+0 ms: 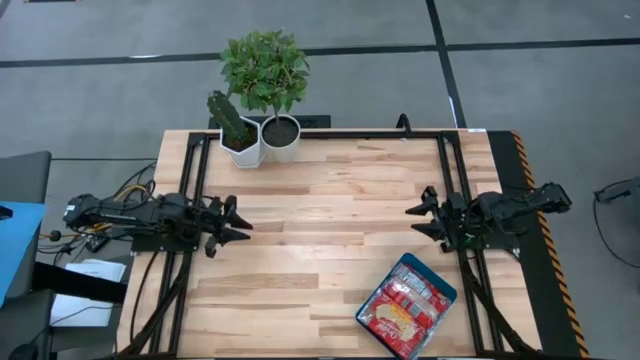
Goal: Sort popcorn bags into baskets
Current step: Return to Home Position
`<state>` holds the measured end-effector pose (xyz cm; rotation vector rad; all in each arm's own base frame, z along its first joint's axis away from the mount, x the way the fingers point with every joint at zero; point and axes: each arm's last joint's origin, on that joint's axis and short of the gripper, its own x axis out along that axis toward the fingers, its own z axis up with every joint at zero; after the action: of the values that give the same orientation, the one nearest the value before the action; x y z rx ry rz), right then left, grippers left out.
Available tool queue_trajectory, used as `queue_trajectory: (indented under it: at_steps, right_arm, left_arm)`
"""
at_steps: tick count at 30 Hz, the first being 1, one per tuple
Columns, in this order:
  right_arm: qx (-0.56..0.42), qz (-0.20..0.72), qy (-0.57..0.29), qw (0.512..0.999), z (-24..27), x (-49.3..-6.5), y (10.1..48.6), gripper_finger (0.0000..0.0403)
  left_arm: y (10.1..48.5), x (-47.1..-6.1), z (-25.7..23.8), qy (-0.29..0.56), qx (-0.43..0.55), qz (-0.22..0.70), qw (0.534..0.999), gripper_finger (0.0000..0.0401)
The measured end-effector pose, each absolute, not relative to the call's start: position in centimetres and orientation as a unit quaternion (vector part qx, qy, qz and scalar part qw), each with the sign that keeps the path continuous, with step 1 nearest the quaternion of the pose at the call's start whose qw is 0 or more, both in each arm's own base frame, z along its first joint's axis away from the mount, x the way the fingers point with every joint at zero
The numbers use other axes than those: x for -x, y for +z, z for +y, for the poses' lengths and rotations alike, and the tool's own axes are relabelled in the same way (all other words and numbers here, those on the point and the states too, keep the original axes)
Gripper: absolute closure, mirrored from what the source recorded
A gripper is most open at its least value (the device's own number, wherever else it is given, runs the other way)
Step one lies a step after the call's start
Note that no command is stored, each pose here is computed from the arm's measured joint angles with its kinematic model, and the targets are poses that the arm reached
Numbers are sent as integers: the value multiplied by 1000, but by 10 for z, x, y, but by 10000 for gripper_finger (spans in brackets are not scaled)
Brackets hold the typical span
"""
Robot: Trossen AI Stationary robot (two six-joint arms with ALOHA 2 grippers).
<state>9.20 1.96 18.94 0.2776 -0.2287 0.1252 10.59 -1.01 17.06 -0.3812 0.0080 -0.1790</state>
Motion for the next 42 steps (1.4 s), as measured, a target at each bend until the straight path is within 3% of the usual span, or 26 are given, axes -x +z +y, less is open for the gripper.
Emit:
queue_trajectory:
  at_steps: [8, 15, 22, 42]
  right_arm:
    - [-182, -20, 46, 982, 20, -95, 172, 172]
    - [-187, -13, 51, 981, 20, -96, 171, 172]
    - [-186, -11, 51, 981, 21, -96, 171, 172]
    - [-187, -10, 51, 981, 21, -96, 170, 172]
  left_arm:
    - [163, -106, -7, -28, 147, 30, 988, 255]
    - [162, -106, -6, -22, 118, 32, 992, 255]
    - [156, -106, -6, -14, 185, 61, 981, 255]
    - [157, -106, -6, -15, 176, 60, 982, 255]
